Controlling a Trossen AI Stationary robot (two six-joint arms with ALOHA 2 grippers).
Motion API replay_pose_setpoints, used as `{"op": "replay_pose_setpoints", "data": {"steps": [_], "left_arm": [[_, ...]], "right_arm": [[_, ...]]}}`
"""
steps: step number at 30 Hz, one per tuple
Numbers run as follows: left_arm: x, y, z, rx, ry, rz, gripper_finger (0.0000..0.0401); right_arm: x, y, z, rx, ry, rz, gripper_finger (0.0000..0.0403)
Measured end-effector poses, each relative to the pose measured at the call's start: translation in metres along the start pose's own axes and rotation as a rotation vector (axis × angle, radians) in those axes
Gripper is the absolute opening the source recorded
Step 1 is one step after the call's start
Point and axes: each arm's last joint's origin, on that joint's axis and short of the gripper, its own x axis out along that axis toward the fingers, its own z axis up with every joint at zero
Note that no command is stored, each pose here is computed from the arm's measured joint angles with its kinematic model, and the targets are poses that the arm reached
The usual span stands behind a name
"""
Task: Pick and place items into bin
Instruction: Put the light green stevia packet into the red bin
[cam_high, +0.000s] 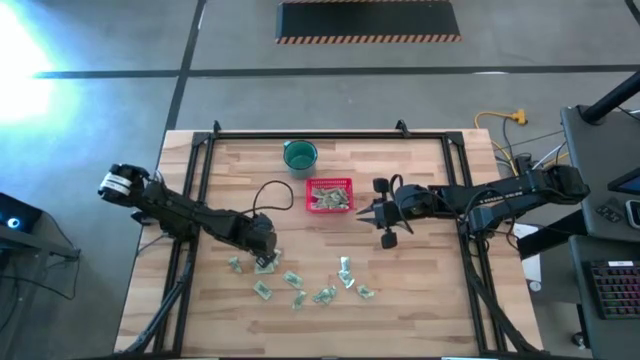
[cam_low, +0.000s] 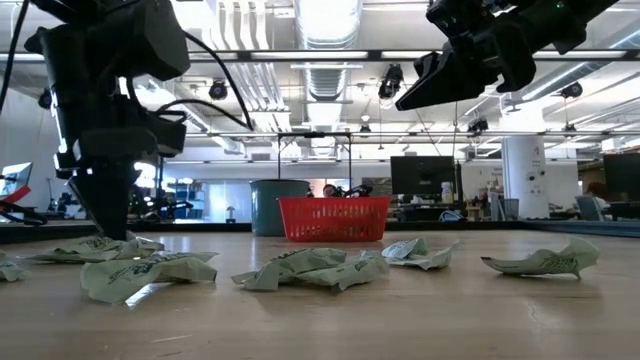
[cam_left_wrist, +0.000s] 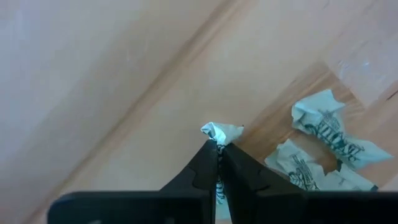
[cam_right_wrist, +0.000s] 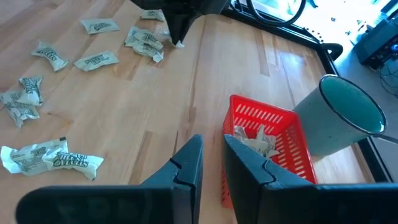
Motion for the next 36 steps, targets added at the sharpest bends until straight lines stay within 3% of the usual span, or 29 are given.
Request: {"op": "replay_pose_setpoints", "data": {"steps": [8,20,26,31,36], "left_arm": [[-0.021,-0.017,0.022,0.157,-0.203,0.026,0.0003],[-0.055,-0.033,0.085,0.431,-0.64,0.108,0.0003],[-0.05,-0.022,0.121,0.434,-0.745,0.108,0.0003],[-0.032,-0.011,0.144,0.399,-0.745,0.054,0.0003],[-0.007,-0.005,0.157,0.37,-0.723,0.085,0.0003]], "right_arm": [[0.0,0.0,0.0,-0.006,0.0,-0.001,0.0052],[-0.001,-0.001,0.005,-0.029,-0.014,-0.005,0.0052],[-0.001,-0.001,0.005,-0.032,-0.014,-0.005,0.0052],[-0.001,-0.001,0.005,-0.036,-0.014,-0.005,0.0052],[-0.001,-0.001,0.005,-0.037,-0.014,-0.006,0.0052]]}}
